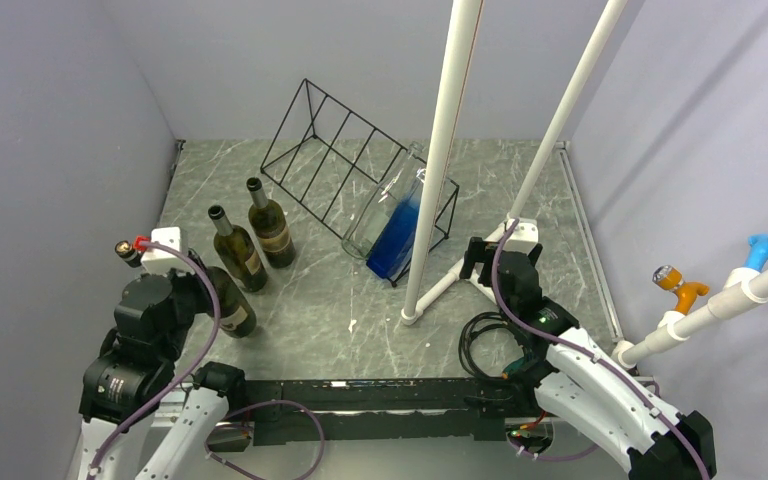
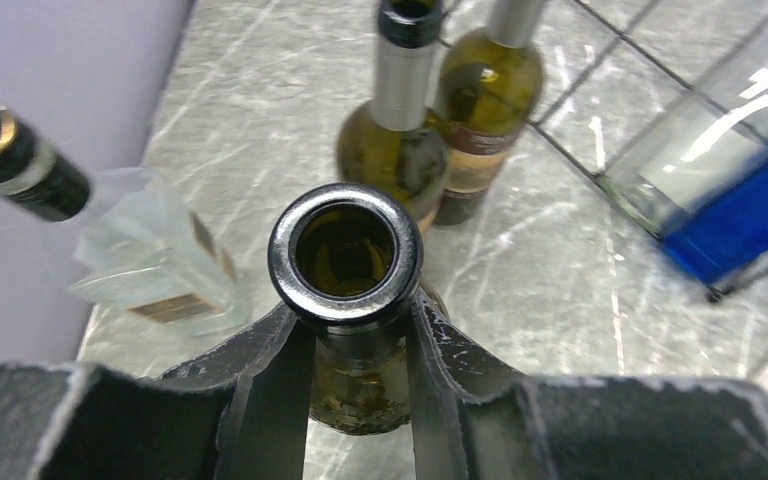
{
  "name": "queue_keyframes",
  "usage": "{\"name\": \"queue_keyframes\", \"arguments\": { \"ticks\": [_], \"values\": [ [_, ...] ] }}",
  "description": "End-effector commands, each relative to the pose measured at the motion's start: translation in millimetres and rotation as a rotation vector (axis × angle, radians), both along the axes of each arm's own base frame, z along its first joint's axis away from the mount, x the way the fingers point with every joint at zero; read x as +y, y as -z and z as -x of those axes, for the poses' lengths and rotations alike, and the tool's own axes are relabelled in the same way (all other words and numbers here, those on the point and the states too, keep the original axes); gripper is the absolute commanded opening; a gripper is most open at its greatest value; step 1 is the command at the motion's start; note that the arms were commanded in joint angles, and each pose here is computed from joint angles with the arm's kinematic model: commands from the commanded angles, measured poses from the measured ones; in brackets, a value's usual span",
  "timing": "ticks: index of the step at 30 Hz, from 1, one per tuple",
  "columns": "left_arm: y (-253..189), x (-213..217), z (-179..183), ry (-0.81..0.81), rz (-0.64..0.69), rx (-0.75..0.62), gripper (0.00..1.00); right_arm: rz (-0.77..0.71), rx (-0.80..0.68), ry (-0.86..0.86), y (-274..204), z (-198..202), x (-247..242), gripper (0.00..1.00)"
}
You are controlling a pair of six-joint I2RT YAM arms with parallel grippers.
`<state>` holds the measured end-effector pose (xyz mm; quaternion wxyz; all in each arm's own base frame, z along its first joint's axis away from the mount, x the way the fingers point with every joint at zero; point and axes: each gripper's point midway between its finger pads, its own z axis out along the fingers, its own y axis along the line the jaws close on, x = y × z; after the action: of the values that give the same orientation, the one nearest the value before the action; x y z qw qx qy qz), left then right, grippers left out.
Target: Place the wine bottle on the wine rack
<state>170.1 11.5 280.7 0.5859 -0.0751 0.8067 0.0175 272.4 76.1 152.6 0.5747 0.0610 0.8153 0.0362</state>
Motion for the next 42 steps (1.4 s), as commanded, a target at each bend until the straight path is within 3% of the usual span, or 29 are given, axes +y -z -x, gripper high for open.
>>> {"name": "queue_keyframes", "arguments": {
  "ticks": [1,9,16,31,42],
  "values": [
    [-62.6,-35.6,-8.6,0.194,0.080,-0.211,0.00,-0.040,-0.047,0.002,-11.1,-3.8,2.8,1.00],
    [-70.7,-90.2,-26.1,0.457,0.153,-0.200,0.00,-0.044,-0.050,-0.001,-11.4,-3.2,3.2,1.00],
    [-77.7,-117.5,-54.3,0.551,0.202,-0.173,0.00,-0.046,-0.050,-0.004,-10.8,-3.0,3.7,1.00],
    [-105.9,-154.4,-118.9,0.606,0.190,-0.168,0.00,-0.046,-0.055,-0.003,-12.3,-3.7,3.8,1.00],
    [-114.8,-178.6,-183.5,0.523,0.017,-0.150,0.00,-0.042,-0.054,-0.004,-12.1,-4.6,4.2,1.00]
  ]
}}
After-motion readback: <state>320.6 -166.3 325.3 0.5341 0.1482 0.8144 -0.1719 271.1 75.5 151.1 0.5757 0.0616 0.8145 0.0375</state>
